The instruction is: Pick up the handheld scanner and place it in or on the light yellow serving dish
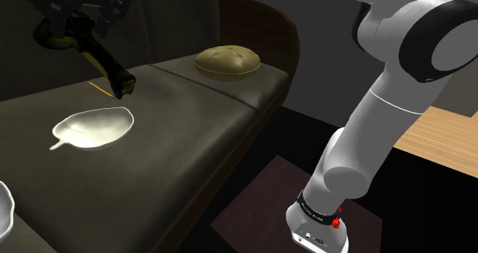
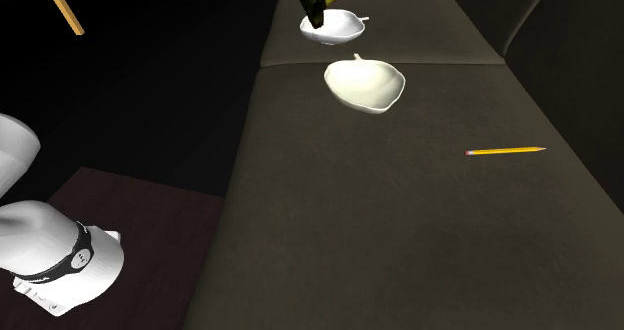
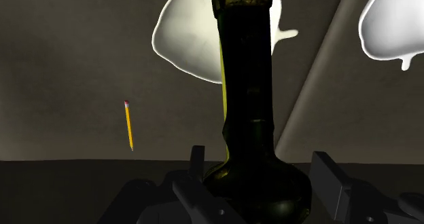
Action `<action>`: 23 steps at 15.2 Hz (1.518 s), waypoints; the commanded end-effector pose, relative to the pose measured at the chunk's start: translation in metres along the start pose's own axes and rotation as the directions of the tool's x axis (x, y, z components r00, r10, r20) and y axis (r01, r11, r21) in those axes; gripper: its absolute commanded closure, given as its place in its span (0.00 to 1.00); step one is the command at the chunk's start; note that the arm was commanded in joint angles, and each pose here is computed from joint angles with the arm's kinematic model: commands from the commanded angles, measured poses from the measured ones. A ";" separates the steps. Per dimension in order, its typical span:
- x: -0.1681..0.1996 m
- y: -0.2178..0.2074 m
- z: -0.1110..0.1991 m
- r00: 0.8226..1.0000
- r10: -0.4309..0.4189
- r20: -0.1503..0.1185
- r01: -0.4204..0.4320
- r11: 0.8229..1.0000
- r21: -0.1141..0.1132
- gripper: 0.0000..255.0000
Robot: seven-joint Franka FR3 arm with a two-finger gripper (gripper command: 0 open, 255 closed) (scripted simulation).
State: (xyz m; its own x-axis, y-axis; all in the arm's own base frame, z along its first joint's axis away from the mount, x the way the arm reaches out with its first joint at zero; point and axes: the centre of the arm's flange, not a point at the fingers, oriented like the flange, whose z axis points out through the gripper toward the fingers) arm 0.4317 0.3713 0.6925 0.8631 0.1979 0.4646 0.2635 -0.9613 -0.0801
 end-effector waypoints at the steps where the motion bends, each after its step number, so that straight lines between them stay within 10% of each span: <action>1: -0.003 -0.001 0.008 1.000 0.001 -0.002 -0.001 1.000 0.000 1.00; 23: -0.042 0.006 0.082 1.000 0.001 -0.002 -0.001 1.000 0.000 1.00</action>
State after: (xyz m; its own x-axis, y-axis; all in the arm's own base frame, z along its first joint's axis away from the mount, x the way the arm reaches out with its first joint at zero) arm 0.4323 0.3732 0.5997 0.8631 0.1969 0.4650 0.2627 -0.9615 -0.0806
